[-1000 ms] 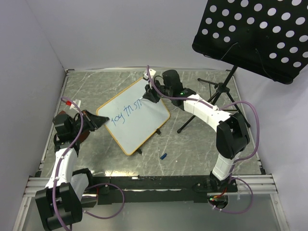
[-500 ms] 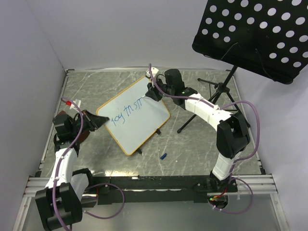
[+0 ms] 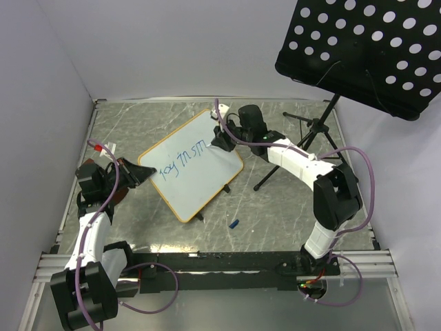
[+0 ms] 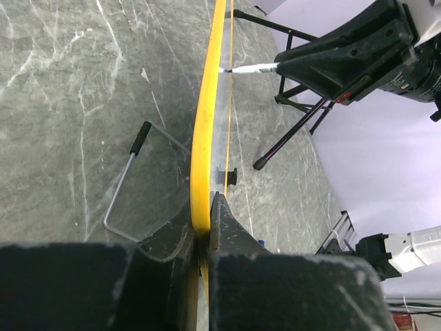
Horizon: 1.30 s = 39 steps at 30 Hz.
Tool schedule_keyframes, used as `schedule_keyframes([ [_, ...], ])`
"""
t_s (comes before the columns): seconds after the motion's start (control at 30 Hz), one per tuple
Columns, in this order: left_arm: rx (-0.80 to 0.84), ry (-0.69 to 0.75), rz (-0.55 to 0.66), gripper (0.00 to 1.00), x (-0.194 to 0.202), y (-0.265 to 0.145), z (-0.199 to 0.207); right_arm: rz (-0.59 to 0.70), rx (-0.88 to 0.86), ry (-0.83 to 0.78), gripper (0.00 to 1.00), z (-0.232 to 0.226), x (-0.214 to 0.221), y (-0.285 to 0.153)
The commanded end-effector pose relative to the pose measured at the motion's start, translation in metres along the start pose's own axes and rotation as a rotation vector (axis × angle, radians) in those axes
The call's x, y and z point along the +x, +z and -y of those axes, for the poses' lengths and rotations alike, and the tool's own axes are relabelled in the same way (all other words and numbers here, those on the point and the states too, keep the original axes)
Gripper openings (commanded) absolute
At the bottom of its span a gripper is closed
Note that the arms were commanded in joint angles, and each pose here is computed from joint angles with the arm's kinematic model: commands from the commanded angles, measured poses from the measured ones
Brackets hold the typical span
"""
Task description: Write a sentence on the whiteboard
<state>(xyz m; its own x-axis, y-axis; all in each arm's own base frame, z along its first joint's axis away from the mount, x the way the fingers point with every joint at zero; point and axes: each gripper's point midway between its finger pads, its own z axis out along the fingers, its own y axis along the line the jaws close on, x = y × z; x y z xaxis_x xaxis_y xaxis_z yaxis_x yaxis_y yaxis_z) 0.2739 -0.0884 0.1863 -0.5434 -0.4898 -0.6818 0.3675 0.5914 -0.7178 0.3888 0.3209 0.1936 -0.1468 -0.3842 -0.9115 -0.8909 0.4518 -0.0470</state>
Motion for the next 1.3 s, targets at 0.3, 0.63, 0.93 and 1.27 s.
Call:
schedule_keyframes([
  [0.3, 0.053, 0.172, 0.0, 0.01, -0.005, 0.001, 0.009, 0.068, 0.022, -0.032, 0.0, 0.005, -0.03, -0.023],
  [0.63, 0.052, 0.173, 0.002, 0.01, -0.006, 0.001, 0.009, 0.195, -0.208, -0.083, 0.0, -0.048, -0.058, -0.072],
  [0.93, 0.052, 0.172, -0.004, 0.01, -0.005, 0.002, 0.008, 0.156, -0.373, -0.106, 0.0, -0.089, -0.017, -0.099],
  [1.27, 0.051, 0.172, -0.002, 0.01, -0.005, 0.001, 0.008, 0.142, -0.373, -0.085, 0.0, -0.089, -0.007, -0.093],
])
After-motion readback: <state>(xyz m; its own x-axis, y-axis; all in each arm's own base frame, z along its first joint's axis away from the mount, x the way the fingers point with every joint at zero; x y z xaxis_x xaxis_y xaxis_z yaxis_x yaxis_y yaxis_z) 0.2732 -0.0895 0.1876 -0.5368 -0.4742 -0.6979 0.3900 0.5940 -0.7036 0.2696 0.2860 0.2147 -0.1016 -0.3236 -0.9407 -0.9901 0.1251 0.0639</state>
